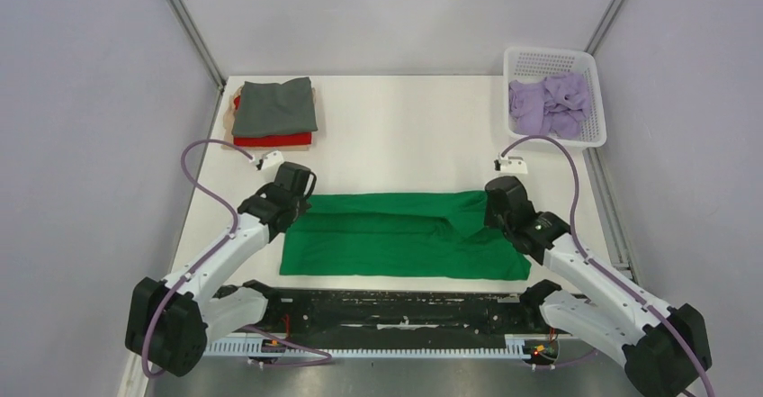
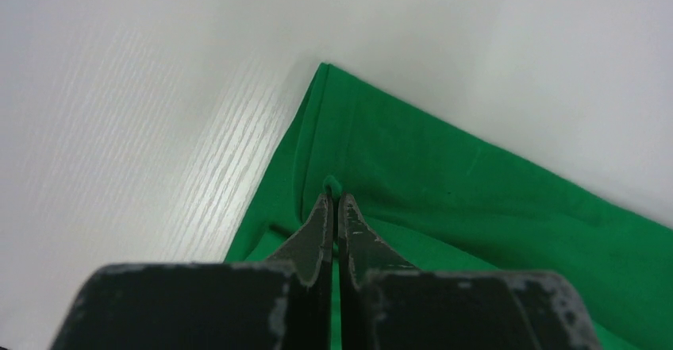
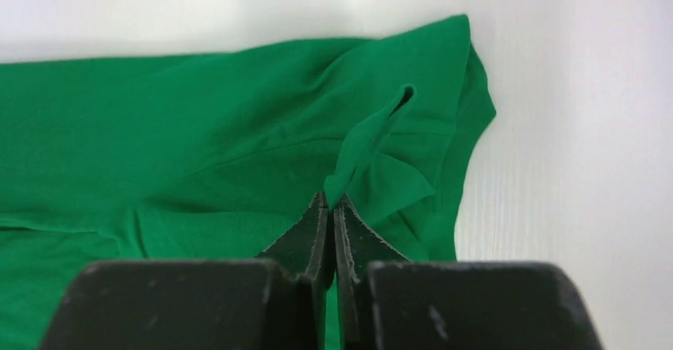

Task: Fold and stack the t-shirts
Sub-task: Fold the other side of the tshirt into a rectangle

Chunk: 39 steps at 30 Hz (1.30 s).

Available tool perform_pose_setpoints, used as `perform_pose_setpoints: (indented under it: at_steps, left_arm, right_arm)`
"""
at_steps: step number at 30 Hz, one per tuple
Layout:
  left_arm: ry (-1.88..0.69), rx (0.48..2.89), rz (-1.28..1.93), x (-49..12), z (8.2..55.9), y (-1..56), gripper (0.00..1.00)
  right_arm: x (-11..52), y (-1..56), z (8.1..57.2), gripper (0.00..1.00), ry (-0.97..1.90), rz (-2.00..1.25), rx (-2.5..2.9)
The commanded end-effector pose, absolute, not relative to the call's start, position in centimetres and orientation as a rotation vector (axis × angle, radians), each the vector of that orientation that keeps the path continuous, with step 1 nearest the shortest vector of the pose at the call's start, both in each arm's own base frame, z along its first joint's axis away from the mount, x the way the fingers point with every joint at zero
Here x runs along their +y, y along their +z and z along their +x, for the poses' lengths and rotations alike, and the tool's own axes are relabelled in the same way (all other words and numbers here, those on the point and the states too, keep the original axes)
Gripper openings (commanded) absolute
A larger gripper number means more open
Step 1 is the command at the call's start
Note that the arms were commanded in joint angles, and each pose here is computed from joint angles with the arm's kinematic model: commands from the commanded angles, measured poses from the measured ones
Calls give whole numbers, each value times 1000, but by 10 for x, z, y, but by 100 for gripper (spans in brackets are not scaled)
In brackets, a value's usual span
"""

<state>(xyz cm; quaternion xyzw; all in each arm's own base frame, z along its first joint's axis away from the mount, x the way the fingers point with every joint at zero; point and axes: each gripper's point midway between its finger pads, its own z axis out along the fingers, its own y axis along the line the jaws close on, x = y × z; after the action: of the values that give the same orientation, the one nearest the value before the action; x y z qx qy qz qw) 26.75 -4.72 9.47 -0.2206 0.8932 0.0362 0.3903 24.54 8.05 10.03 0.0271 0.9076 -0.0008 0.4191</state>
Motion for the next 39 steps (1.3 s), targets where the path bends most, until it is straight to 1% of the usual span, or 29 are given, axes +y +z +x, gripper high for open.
perform_pose_setpoints:
  at_steps: [1, 5, 9, 12, 13, 14, 16, 17, 18, 19, 20, 21, 22, 23, 24, 25, 30, 34, 37, 39]
  left_arm:
    - [52, 2255, -631, -48, 258, 90, 2]
    - [43, 2256, -658, -45, 247, 80, 2]
    - [41, 2244, -670, -42, 242, 78, 2]
    - [42, 2246, -680, -40, 238, 75, 2]
    - [45, 2248, -683, -39, 237, 74, 2]
    - [50, 2251, -688, -38, 235, 73, 2]
    - [62, 2258, -695, -36, 232, 72, 14]
    - [64, 2259, -697, -36, 231, 73, 24]
    - [69, 2265, -699, -35, 229, 73, 43]
    - [70, 2266, -704, -35, 228, 74, 58]
    - [70, 2266, -706, -34, 226, 76, 61]
    - [70, 2260, -708, -33, 225, 79, 63]
    - [68, 2248, -714, -32, 225, 83, 65]
    - [71, 2232, -721, -29, 224, 87, 75]
    - [61, 2206, -724, -28, 225, 94, 91]
    - [49, 2182, -724, -27, 226, 101, 99]
    - [-92, 2099, -691, -42, 242, 134, 100]
    - [-195, 2109, -626, -64, 258, 134, 100]
    - [-317, 2168, -564, -92, 269, 120, 100]
    - [-347, 2215, -543, -103, 274, 104, 100]
  right_arm:
    - [71, 84, 215, 5, -36, 123, 2366]
    - [73, 69, 193, 7, -31, 142, 2435]
    - [74, 60, 174, 10, -40, 120, 2502]
    - [83, 49, 164, 13, 7, 83, 2550]
    - [87, 46, 161, 17, 25, 71, 2562]
    - [88, 42, 159, 24, 33, 58, 2575]
    - [88, 42, 158, 28, 25, 37, 2575]
    - [87, 46, 161, 31, 20, 34, 2559]
    - [87, 52, 163, 39, 18, 20, 2543]
    - [88, 60, 169, 47, 26, 4, 2512]
    - [91, 70, 175, 55, 39, -28, 2480]
    - [94, 80, 180, 67, 56, -57, 2448]
    - [97, 90, 186, 95, 64, -100, 2413]
    - [99, 99, 190, 98, 72, -124, 2384]
    - [101, 109, 195, 98, 79, -148, 2354]
    - [103, 116, 199, 98, 84, -177, 2328]
    - [99, 139, 215, 98, 29, -158, 2247]
    - [105, 149, 229, 98, 19, -147, 2206]
    - [118, 128, 235, 98, 49, -194, 2232]
    - [121, 109, 238, 98, 43, -170, 2274]
